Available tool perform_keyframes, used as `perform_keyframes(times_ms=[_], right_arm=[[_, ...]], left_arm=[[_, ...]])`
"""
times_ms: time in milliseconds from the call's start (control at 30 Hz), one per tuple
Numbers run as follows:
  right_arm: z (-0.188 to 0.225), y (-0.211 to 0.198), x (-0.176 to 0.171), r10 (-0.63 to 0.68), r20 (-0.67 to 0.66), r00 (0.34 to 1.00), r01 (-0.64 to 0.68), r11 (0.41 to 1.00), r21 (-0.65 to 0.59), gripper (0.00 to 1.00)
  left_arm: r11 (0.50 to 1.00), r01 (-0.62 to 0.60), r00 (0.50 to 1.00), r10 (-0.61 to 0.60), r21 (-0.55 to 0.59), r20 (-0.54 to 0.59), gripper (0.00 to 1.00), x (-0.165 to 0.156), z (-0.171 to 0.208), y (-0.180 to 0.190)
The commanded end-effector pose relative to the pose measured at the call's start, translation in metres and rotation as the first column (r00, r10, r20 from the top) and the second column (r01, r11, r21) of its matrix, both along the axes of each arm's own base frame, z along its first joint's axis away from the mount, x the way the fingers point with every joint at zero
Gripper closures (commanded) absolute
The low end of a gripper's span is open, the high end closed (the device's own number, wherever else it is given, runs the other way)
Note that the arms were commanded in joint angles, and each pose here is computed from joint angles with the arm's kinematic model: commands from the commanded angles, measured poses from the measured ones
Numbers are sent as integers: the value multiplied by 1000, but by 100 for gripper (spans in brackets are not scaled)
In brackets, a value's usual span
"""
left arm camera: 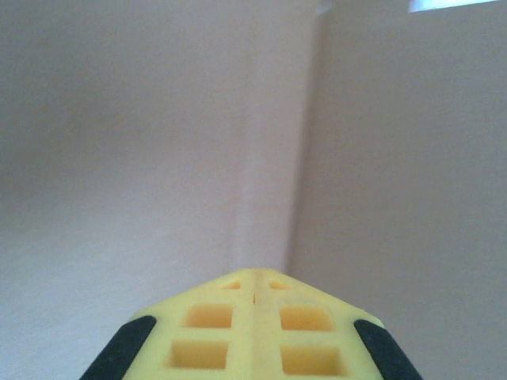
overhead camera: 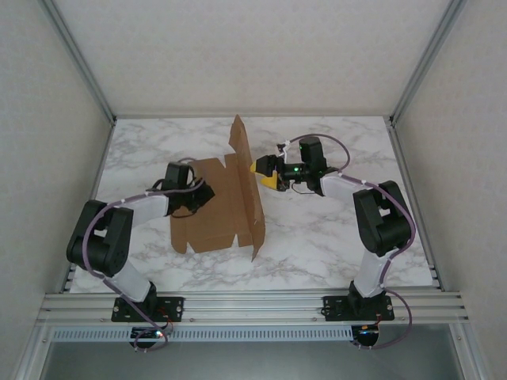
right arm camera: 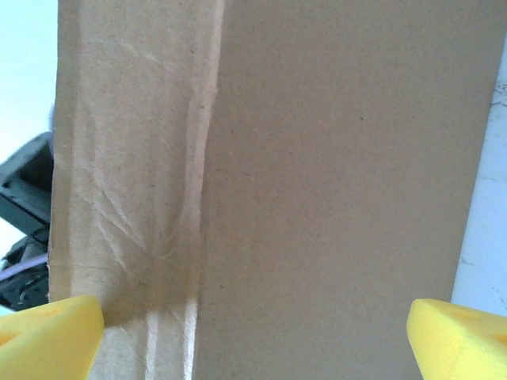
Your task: Fold the paper box
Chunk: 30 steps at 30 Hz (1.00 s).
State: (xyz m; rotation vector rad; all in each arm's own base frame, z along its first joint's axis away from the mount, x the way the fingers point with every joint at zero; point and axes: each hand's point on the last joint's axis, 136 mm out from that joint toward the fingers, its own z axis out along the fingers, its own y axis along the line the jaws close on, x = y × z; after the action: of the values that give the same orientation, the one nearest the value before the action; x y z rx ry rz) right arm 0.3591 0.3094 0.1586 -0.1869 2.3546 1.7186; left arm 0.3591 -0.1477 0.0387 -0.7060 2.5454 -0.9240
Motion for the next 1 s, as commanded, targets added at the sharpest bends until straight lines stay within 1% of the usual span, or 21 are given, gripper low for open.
perform_keyframes(times_ms=[0,133,267,400,467,667,800,867,967], right_arm=[[9,3,-5,20,21,1000,-20,1000,23,1],[16,23,-16,73,34,997,-74,997,20,1],[14,50,-21,114,25,993,-115,993,27,1],[3,77,-27,150,9,989,-150,988,28,1],[-11,88,-29,163,-17,986,-163,986,16,1],[-50,96,-27,159,-85,984,-160,987,-6,1],[-66,95,-28,160,-104,982,-163,986,-22,1],[-68,93,-29,160,-104,982,-164,986,-27,1],[-59,87,-27,146,-76,986,-149,988,-31,1]], left_arm=[[999,-44,996,45,23,-82,100,-13,-30,9],[996,-55,993,62,68,-102,100,-17,-41,17],[996,-63,989,71,64,-129,100,-24,-51,17],[996,-58,989,67,64,-135,100,-25,-53,17],[996,-56,989,64,63,-132,100,-25,-51,17],[997,-53,990,60,55,-127,100,-24,-48,16],[997,-50,991,56,53,-121,100,-23,-46,15],[997,-50,992,56,53,-117,100,-22,-44,15],[997,-51,993,57,59,-106,100,-21,-40,16]])
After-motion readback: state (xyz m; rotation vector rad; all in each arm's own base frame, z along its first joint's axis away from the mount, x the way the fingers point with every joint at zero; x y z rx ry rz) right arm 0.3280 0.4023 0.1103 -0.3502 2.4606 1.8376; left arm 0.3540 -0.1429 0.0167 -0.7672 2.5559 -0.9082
